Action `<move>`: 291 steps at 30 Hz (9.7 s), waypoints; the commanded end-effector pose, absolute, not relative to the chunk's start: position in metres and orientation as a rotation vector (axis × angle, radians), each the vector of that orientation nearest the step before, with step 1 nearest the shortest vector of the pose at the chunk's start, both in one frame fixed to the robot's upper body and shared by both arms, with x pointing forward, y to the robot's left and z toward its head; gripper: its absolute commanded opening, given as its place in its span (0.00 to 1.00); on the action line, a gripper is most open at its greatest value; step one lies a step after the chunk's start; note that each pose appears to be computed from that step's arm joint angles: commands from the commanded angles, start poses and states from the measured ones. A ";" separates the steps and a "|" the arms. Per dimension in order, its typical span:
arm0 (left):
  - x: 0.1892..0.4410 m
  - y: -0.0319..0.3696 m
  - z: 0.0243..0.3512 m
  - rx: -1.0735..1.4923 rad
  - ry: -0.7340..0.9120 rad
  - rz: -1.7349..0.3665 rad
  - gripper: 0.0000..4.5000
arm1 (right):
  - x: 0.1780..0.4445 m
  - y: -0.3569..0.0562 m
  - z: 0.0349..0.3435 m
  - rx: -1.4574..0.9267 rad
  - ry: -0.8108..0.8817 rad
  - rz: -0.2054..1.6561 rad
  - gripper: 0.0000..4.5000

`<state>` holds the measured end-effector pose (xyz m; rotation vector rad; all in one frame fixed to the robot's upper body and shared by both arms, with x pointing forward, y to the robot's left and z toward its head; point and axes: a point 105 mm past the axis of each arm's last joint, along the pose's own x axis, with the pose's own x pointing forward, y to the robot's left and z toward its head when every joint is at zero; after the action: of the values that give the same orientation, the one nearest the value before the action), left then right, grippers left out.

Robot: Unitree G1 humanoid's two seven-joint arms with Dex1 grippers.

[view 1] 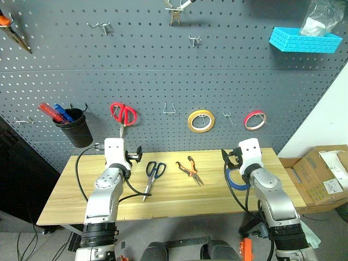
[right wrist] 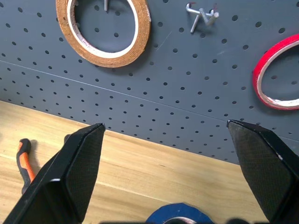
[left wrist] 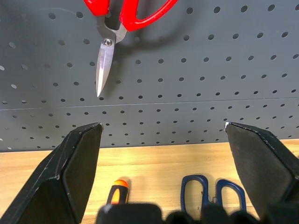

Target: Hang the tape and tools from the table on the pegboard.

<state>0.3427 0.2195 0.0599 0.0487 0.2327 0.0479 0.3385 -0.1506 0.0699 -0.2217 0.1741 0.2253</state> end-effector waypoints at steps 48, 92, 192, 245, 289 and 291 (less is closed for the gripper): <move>0.294 0.008 0.056 -0.294 0.564 -0.975 1.00 | 0.349 -0.175 0.004 -0.277 0.613 0.591 1.00; 0.277 0.044 0.172 -0.399 0.212 -1.217 1.00 | 0.271 -0.142 0.105 -0.774 -0.092 0.314 0.12; 0.275 0.140 0.058 -0.560 0.392 -0.412 1.00 | 0.375 -0.042 0.025 -0.291 0.761 0.620 1.00; 0.264 0.163 0.097 -0.531 0.289 -0.461 1.00 | 0.368 -0.050 0.079 -0.336 0.458 0.772 0.39; 0.304 0.173 0.191 -0.548 -0.029 -0.549 1.00 | 0.446 0.026 0.239 -0.068 -0.354 0.532 0.39; 0.303 0.174 0.190 -0.546 -0.024 -0.546 1.00 | 0.447 0.024 0.231 -0.051 -0.328 0.522 0.39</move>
<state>0.3080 0.1754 0.1770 -0.5728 0.0153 -0.5230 0.4458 0.0289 0.2134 -0.0868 -0.2733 0.5499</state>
